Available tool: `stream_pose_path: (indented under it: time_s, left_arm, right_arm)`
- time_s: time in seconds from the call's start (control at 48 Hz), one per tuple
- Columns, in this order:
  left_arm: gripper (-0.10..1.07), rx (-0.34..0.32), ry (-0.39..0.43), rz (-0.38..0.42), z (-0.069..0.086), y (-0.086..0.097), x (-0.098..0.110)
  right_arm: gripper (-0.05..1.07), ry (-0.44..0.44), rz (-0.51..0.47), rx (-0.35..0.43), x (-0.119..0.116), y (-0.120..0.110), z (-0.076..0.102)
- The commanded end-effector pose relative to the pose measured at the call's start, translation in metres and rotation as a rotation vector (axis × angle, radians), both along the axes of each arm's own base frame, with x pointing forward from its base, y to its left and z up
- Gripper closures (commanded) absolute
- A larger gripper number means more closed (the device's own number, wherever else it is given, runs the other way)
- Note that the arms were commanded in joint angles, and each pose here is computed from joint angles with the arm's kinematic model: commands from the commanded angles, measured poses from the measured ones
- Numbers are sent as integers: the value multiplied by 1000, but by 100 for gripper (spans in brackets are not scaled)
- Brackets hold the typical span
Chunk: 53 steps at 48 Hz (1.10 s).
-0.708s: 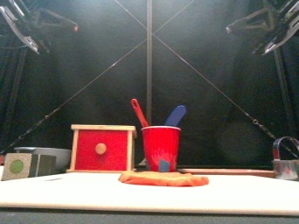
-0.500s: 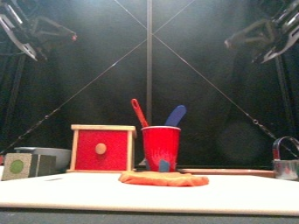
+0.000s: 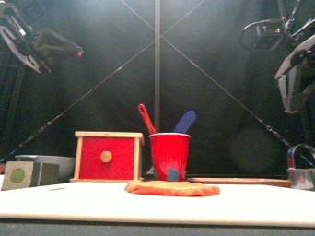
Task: Cut dough with cookie cutter and remove excess
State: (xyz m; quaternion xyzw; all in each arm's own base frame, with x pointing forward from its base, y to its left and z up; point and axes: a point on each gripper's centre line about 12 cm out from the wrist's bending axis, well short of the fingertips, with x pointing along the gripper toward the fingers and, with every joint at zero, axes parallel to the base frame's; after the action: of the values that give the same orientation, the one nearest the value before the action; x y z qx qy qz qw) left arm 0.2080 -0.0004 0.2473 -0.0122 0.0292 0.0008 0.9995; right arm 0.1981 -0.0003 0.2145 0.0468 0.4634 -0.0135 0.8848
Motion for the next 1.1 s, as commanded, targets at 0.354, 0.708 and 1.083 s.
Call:
stream_pose_path:
  time_s: [0.354, 0.708, 1.083]
  left_arm:
    - [97, -12, 3, 6, -4, 1, 0]
    - [97, -22, 9, 18, -6, 3, -1]
    - [97, -67, 29, 41, -14, 5, -3]
  right_arm:
    - [49, 42, -4, -34, -6, -6, -16]
    - [19, 36, 38, -143, 4, -14, -30]
    - [18, 129, 30, -135, 2, -17, -55]
